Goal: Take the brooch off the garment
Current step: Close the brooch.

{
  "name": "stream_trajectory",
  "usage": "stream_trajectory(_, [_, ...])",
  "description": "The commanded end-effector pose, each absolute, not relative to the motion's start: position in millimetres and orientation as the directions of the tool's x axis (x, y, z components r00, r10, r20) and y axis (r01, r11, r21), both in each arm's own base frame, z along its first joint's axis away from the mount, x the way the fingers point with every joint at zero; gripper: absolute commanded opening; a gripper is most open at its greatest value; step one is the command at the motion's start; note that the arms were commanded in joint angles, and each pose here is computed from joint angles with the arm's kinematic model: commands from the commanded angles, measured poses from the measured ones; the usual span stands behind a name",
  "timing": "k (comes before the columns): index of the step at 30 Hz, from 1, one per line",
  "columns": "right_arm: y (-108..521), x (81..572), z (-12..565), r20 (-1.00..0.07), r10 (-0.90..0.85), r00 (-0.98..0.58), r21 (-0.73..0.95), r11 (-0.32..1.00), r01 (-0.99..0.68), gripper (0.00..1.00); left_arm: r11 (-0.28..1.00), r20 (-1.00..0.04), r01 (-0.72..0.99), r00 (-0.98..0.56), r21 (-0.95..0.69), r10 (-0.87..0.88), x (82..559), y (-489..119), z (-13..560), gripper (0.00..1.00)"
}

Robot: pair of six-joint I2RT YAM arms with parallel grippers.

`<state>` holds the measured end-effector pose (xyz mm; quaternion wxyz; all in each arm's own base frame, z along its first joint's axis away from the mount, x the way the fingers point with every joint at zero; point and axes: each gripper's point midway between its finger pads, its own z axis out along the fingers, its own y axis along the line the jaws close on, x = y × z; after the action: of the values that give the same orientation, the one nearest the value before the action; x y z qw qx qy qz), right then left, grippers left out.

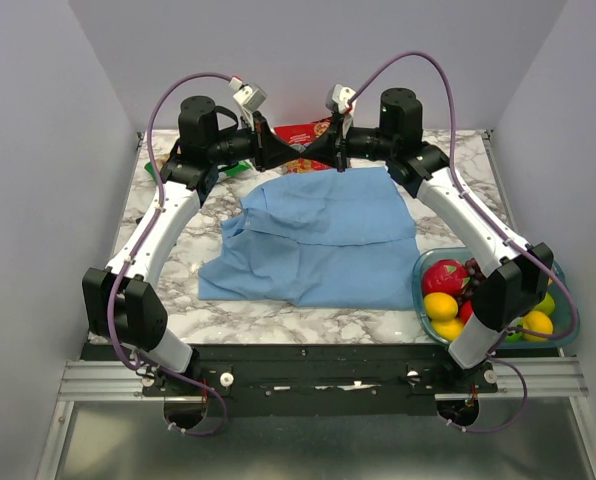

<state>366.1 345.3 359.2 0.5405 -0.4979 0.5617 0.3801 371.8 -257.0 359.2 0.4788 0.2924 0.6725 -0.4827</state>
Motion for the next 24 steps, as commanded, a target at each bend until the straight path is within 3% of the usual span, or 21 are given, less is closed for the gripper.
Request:
stream_trajectory(1, [398,274,405,-0.978,0.002,0.208,-0.206,-0.127,-0.970,0.00,0.419,-0.910,0.819,-0.411,-0.392,-0.049,383,-278,336,0.17])
stream_trajectory(5, [397,275,404,-0.979,-0.001,0.205,-0.203,-0.120,-0.972,0.00,0.425,-0.910,0.816,-0.413,-0.393,-0.048,383,-277,335,0.18])
stream_trajectory(13, [395,288,387,-0.992,-0.036,0.121,-0.119,-0.055,-0.991,0.01,0.336,-0.940,0.884,-0.340,-0.326,-0.019,361,-266,354,0.49])
stream_trajectory(16, [390,295,384,-0.996,-0.037,0.082,-0.081,-0.030,-0.996,0.00,0.324,-0.962,0.911,-0.273,-0.254,0.016,349,-251,363,0.75])
stream_trajectory(17, [388,297,384,-0.996,-0.035,0.077,-0.076,-0.022,-0.997,0.00,0.323,-0.971,0.922,-0.237,-0.214,0.033,346,-247,363,0.98])
stream_trajectory(24, [378,312,380,-0.999,-0.039,0.022,-0.022,0.007,-1.000,0.00,0.316,-0.992,0.947,-0.083,-0.050,0.092,319,-226,367,0.99])
